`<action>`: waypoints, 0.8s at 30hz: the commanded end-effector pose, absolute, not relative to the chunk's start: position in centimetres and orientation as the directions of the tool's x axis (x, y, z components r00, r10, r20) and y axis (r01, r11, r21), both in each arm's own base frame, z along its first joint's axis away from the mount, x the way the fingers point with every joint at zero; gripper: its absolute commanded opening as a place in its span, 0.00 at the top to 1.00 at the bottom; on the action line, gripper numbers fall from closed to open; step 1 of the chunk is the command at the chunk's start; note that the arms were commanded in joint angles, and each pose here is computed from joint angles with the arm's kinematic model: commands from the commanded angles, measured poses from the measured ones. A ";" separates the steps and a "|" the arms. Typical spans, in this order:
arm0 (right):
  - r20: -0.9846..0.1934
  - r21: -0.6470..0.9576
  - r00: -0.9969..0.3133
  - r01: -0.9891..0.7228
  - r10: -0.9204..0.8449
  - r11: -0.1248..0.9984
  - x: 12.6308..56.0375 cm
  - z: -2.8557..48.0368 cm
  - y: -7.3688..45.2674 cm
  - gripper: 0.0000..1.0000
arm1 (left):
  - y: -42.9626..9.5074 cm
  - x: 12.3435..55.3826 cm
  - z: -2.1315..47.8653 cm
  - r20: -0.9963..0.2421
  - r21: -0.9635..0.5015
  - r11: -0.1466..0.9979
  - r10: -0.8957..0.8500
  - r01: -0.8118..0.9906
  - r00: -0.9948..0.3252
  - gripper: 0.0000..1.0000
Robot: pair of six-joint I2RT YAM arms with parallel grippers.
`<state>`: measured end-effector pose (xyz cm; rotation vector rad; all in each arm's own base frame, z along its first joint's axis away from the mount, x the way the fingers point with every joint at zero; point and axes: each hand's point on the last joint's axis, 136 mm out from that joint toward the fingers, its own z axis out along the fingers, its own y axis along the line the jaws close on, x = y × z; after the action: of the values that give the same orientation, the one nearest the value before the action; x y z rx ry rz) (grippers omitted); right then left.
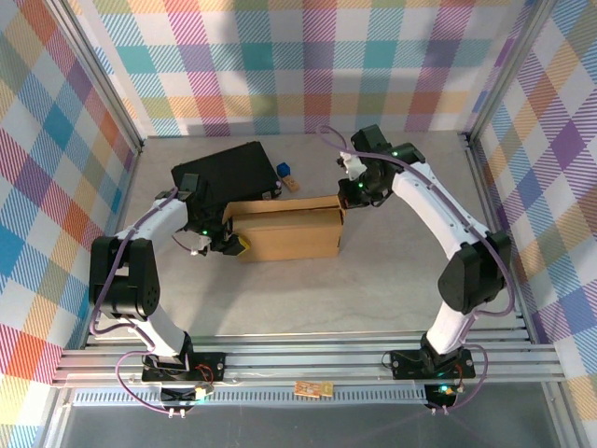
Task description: Fold the paper box
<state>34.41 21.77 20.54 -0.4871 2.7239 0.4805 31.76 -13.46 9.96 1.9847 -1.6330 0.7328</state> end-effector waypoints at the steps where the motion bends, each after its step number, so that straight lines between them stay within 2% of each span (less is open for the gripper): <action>1: -0.394 0.299 -0.899 -0.321 -0.190 0.899 34.1 20.6 22.3 1.00 | -10.3 30.5 6.6 0.484 0.087 -0.266 -0.831 -0.960 0.275 0.78; 14: -0.363 0.350 -0.924 -0.251 -0.116 0.903 33.7 19.5 22.7 1.00 | -10.4 30.9 6.7 0.490 0.084 -0.270 -0.827 -0.959 0.275 0.78; 24: -0.367 0.295 -0.915 -0.284 -0.166 0.912 32.2 18.2 22.0 1.00 | -10.4 31.0 6.7 0.492 0.078 -0.270 -0.827 -0.960 0.272 0.78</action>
<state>34.40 22.13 20.24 -0.2829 2.6596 0.5256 31.78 -13.43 9.88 1.9983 -1.6099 0.7239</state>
